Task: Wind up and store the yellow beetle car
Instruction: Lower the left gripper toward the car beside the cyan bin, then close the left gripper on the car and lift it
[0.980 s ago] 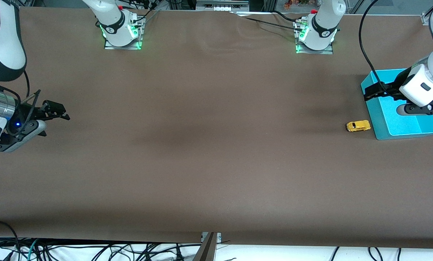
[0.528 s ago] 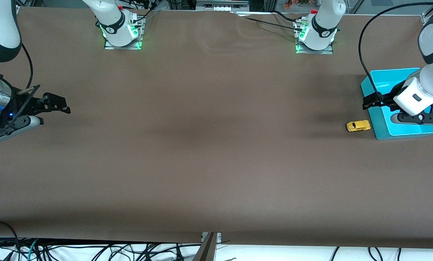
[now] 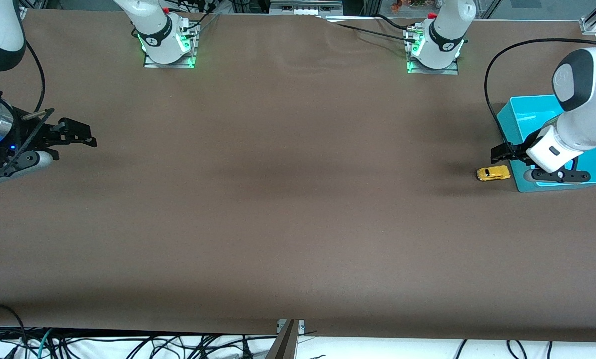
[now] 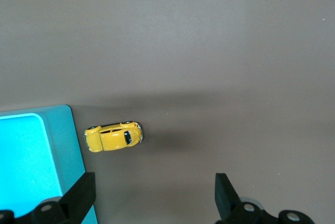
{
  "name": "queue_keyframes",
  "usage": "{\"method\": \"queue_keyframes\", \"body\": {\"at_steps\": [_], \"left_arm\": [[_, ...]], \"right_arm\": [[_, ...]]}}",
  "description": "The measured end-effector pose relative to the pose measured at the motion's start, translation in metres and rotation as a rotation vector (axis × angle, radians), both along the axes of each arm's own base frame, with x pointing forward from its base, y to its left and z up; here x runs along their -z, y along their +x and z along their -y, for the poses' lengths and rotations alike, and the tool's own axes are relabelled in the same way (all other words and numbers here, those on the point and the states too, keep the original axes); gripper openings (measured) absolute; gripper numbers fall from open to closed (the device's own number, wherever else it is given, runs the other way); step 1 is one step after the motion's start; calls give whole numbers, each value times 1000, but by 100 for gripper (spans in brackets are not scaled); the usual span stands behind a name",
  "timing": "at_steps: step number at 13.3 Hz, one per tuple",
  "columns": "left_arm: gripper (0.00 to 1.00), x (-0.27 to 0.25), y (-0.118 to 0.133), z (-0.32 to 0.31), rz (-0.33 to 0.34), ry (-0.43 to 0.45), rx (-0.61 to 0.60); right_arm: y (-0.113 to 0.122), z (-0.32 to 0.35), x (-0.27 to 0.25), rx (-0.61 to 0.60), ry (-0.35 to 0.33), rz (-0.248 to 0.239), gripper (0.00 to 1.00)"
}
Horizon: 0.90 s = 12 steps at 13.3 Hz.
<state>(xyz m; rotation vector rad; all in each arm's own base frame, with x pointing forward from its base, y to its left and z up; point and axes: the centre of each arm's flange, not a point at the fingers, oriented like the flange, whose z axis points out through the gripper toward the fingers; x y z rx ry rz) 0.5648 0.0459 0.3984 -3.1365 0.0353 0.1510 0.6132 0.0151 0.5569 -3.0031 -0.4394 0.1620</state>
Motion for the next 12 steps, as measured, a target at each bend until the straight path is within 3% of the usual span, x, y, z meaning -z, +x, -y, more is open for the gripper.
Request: {"method": "queue_keyframes", "body": {"at_steps": [3, 5, 9, 12], "left_arm": [[100, 42, -7, -6, 33, 5, -8], [100, 66, -15, -10, 36, 2, 51], [100, 95, -27, -24, 25, -15, 249], [100, 118, -31, -31, -1, -42, 507]], "right_arm": [[-8, 23, -22, 34, -46, 37, 100], [-15, 36, -37, 59, -55, 60, 100], [-21, 35, -42, 48, -107, 55, 100], [-23, 33, -35, 56, -139, 27, 100]]}}
